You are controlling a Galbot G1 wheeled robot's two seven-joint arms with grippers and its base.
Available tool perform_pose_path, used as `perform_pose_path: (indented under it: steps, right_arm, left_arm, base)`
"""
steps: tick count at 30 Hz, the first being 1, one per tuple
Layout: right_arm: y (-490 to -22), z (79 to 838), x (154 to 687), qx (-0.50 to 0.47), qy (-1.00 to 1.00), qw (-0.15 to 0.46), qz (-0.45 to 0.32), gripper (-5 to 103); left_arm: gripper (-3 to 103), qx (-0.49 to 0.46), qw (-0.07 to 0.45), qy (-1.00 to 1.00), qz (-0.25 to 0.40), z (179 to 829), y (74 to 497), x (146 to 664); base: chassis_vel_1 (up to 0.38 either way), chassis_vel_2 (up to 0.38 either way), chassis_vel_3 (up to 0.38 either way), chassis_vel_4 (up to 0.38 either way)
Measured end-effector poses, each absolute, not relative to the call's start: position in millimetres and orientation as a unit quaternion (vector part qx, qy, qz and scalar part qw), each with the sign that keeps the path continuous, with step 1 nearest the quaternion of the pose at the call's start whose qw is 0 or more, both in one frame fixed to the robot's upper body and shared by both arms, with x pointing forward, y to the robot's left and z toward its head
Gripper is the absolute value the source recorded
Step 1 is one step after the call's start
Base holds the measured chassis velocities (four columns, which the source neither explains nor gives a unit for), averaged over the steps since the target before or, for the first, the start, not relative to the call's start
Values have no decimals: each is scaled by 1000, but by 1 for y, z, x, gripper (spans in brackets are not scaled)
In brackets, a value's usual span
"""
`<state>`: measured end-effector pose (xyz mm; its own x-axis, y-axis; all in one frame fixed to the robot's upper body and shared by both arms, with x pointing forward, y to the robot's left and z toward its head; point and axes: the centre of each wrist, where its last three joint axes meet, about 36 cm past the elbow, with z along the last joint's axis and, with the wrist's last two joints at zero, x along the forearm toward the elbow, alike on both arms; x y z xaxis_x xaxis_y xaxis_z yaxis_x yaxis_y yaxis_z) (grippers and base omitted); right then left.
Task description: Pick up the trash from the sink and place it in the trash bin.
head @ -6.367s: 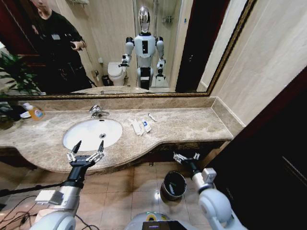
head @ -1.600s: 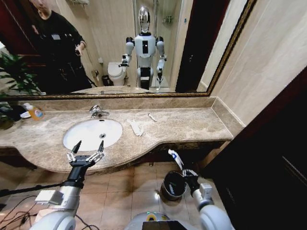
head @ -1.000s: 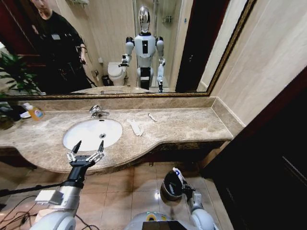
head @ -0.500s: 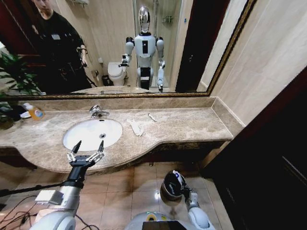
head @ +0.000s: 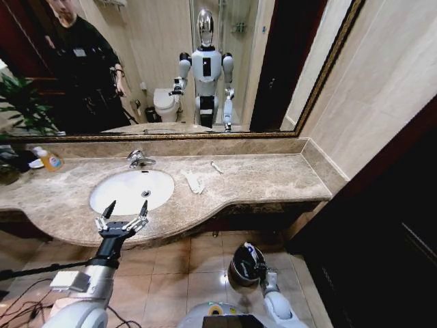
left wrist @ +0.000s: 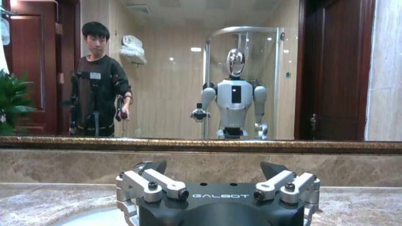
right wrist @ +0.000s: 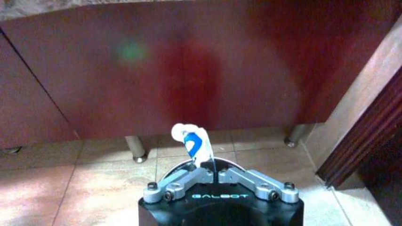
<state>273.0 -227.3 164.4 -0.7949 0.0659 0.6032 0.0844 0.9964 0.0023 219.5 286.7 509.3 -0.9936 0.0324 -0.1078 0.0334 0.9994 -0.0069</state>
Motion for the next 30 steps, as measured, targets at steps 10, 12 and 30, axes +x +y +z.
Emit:
perform_pose_path:
  steps: [10, 12, 30]
  right_arm:
    - [-224, 169, 271, -41, -948, 317, -3, 16]
    - [-225, 169, 271, -41, -948, 317, -2, 21]
    - [-228, 173, 260, -40, -948, 315, 1, 86]
  left_arm:
    - [100, 16, 54, 998, -4, 509, 287, 219]
    - [100, 16, 54, 998, -4, 509, 287, 219]
    - [100, 16, 54, 998, -4, 509, 287, 219]
  base:
    - [0, 0, 0, 0]
    - [0, 0, 0, 0]
    - [0, 0, 0, 0]
